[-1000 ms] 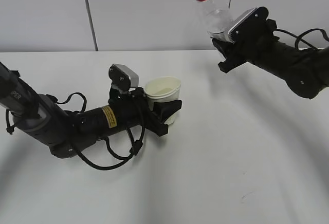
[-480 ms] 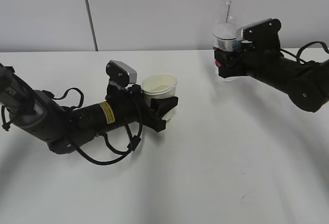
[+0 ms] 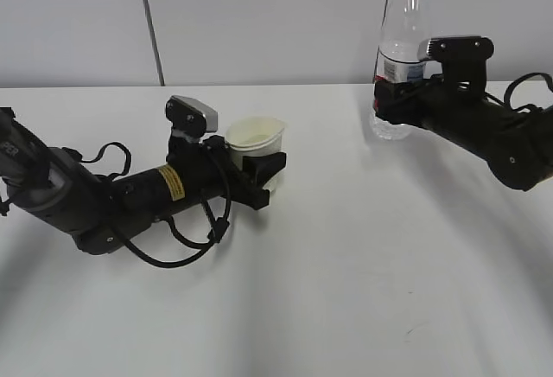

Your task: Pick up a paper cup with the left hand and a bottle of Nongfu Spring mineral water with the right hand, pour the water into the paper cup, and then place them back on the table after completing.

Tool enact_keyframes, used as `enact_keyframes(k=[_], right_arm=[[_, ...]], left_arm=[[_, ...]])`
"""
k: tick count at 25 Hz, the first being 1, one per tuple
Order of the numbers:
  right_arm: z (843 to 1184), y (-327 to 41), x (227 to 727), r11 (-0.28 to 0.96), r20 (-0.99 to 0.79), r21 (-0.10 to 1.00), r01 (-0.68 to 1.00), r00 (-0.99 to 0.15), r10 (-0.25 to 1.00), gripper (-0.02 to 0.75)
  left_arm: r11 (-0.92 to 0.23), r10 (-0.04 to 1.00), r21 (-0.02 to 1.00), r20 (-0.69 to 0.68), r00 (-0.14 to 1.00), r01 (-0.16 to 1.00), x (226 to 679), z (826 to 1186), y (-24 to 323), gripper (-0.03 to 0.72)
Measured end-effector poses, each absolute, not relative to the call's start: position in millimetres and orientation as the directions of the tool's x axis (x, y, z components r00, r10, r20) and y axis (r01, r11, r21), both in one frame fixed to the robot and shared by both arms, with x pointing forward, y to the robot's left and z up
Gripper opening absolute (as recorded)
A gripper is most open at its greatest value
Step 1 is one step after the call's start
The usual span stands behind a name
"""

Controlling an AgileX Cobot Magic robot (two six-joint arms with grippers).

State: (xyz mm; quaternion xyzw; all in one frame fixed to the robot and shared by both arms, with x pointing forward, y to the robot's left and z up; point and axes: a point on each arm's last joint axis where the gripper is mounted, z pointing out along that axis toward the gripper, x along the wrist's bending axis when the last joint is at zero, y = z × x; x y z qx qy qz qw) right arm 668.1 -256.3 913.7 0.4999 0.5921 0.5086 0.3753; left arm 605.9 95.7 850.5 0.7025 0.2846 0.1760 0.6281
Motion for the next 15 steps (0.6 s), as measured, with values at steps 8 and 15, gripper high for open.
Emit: enact_keyframes(k=[8, 15], right_arm=[[909.0, -259.1, 668.2, -0.036, 0.085, 0.97, 0.241, -0.195, 0.977, 0.423], [902.5, -258.6, 668.1, -0.042, 0.096, 0.965, 0.26, -0.197, 0.976, 0.423]], left_arm=[[-0.033, 0.667, 0.982, -0.115, 0.736, 0.184, 616.2, 850.8, 114.2, 0.359], [-0.024, 0.699, 0.982, -0.116, 0.705, 0.186, 624.0, 850.7, 130.8, 0.358]])
